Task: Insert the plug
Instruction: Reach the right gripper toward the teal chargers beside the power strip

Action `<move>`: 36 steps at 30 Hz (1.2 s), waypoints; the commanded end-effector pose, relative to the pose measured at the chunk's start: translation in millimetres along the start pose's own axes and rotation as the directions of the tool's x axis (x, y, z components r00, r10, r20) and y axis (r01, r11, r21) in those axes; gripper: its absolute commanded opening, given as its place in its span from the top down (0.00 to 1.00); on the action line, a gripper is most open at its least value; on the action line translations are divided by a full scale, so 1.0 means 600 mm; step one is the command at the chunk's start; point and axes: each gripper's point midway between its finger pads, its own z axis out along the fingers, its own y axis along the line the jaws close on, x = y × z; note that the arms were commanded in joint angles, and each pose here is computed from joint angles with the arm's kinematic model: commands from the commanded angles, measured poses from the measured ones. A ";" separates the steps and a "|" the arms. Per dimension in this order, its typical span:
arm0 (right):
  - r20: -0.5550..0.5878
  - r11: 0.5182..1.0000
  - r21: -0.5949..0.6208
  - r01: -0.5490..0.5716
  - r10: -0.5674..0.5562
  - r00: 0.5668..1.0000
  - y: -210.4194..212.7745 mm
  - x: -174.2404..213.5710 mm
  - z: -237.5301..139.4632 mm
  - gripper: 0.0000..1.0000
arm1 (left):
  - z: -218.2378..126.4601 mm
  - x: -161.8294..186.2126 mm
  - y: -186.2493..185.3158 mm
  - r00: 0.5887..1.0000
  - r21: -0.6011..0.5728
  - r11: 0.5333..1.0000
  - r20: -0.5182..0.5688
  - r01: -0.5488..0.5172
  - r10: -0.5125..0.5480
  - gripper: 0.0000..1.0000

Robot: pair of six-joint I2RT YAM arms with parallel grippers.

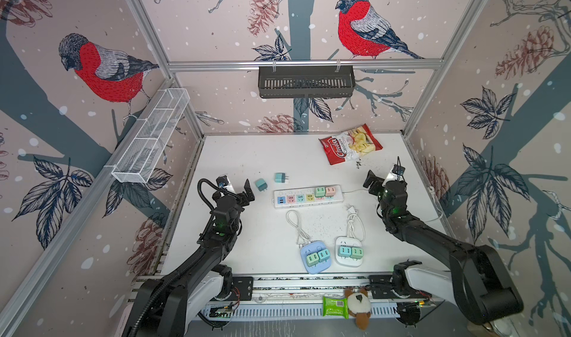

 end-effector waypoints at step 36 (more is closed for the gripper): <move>-0.221 0.570 -0.774 0.277 -0.653 0.725 0.682 0.261 0.075 0.14 | 0.018 -0.041 0.034 0.993 -0.119 0.989 0.093 0.088 -0.077 0.02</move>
